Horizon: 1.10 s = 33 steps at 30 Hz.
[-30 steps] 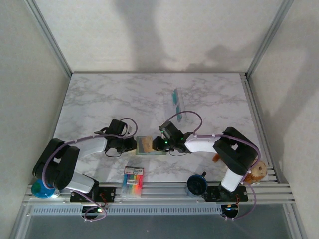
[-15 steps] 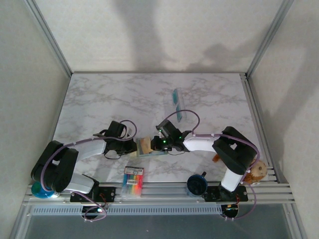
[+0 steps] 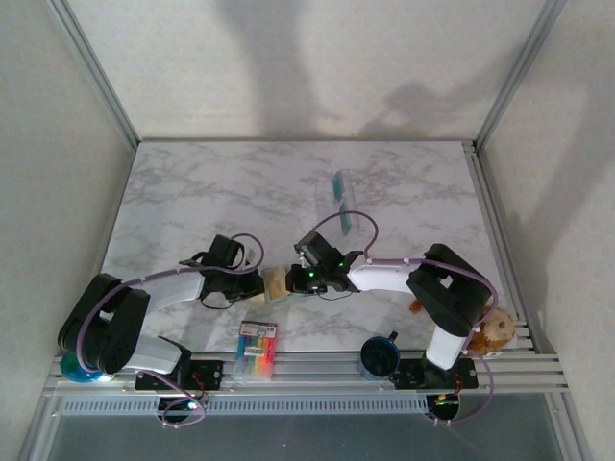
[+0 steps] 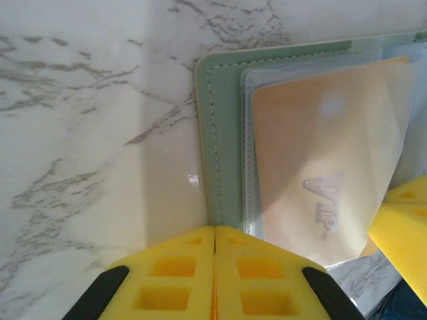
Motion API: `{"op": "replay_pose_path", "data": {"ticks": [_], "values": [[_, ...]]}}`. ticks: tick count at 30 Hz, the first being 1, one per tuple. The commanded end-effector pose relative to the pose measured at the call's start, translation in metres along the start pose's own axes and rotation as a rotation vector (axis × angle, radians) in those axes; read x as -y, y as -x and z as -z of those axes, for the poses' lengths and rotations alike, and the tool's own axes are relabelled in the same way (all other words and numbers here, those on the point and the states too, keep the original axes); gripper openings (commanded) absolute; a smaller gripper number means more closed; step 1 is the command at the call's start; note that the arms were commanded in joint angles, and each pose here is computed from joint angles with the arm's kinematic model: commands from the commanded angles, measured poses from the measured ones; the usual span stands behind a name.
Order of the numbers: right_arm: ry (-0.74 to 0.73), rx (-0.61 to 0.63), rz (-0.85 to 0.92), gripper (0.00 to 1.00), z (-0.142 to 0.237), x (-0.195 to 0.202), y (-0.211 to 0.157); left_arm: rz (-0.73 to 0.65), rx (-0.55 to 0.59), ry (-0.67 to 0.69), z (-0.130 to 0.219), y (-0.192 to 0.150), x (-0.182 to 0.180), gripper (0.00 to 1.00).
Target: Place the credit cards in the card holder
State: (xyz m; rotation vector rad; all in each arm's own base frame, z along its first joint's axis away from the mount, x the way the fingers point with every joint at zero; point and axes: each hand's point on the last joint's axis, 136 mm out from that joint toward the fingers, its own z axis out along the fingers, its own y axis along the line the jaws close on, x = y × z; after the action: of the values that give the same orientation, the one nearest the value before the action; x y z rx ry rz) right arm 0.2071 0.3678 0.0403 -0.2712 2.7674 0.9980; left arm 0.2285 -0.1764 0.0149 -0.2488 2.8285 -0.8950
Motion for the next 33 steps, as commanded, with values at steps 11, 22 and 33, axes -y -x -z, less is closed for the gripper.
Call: {"op": "replay_pose_path", "data": {"ticks": [11,22,33], "values": [[-0.073,-0.093,0.052,0.13,0.007,0.005,-0.021,0.018,0.010,0.005,0.000,-0.003,-0.001,0.05],[0.035,-0.165,0.034,0.13,-0.006,-0.010,-0.031,0.022,0.009,0.006,-0.001,-0.003,0.001,0.04],[-0.002,-0.213,0.040,0.19,0.002,-0.006,-0.040,0.015,0.008,0.008,0.003,-0.005,0.003,0.04]]}}
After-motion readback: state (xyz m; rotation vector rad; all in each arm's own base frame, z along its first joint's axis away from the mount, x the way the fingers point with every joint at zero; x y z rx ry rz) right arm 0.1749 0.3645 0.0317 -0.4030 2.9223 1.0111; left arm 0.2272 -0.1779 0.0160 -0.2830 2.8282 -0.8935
